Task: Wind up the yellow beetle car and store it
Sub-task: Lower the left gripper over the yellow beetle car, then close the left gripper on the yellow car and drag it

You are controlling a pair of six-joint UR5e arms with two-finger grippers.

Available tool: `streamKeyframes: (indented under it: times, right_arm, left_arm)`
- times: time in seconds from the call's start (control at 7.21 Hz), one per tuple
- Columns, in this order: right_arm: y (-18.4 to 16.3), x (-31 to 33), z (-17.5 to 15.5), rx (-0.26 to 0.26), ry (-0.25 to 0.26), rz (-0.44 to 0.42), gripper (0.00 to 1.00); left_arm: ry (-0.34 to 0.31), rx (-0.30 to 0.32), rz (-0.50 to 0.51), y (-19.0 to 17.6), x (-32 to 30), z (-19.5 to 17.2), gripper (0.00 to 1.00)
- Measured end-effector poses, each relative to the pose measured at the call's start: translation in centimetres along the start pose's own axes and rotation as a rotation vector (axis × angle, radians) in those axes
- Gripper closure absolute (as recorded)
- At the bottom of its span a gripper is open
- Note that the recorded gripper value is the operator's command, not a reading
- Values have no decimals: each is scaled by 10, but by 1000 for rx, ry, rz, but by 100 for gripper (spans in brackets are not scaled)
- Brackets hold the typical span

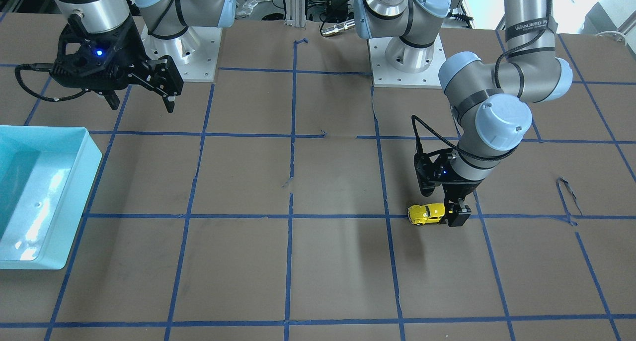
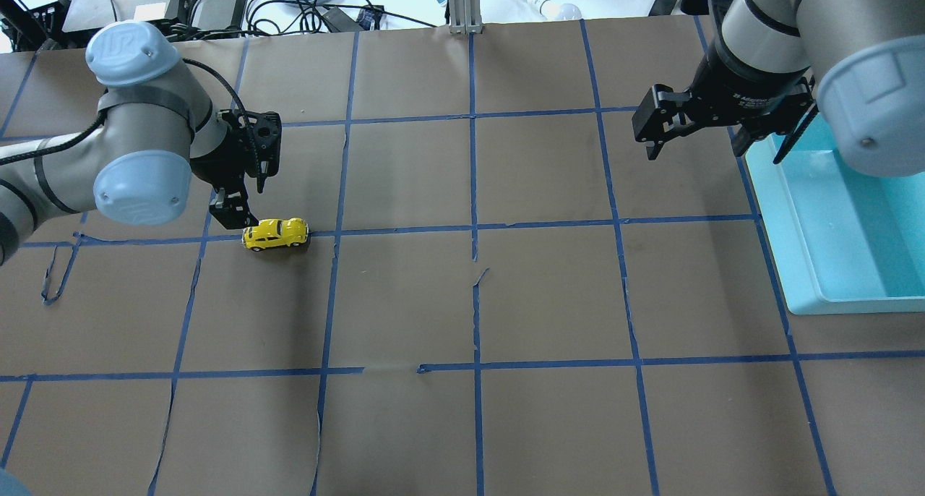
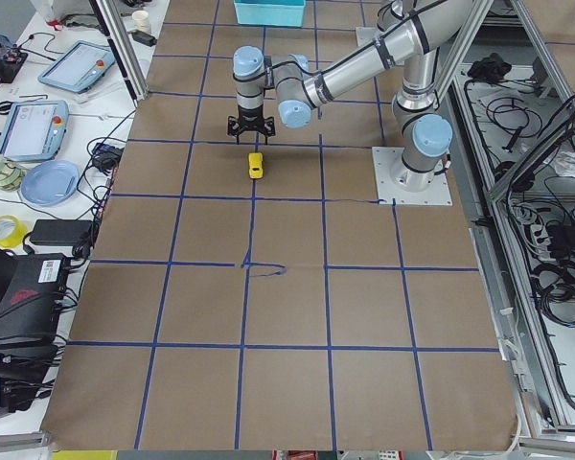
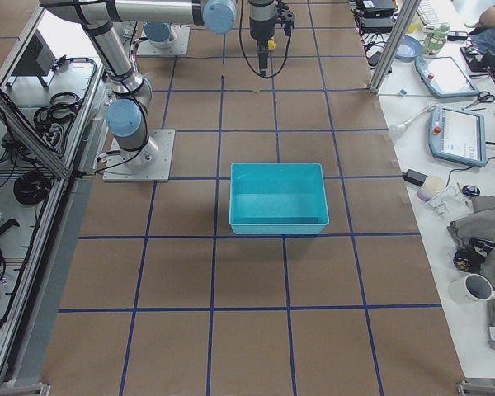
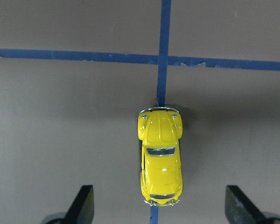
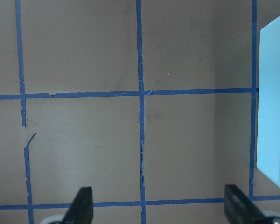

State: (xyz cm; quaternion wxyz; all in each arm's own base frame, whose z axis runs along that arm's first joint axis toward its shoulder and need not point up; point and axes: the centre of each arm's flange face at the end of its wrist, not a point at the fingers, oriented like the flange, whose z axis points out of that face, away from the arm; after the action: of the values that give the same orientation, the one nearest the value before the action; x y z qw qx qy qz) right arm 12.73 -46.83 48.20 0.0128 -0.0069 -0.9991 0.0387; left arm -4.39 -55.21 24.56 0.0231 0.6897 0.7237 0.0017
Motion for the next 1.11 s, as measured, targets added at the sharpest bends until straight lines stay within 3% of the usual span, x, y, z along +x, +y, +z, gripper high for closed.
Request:
streamKeyframes:
  times: [0.42,0.69,1.11]
  right_arm:
    - [0,0,0,0,-1,0,0]
    - [0,0,0,0,-1,1,0]
    - [0,0,0,1,-3,1,0]
  left_arm:
    - [26,4,-23,13,-8,33,7]
    - [59,8,-30,17,-9,55,41]
    - [79,14,-23,16,-9,65,66]
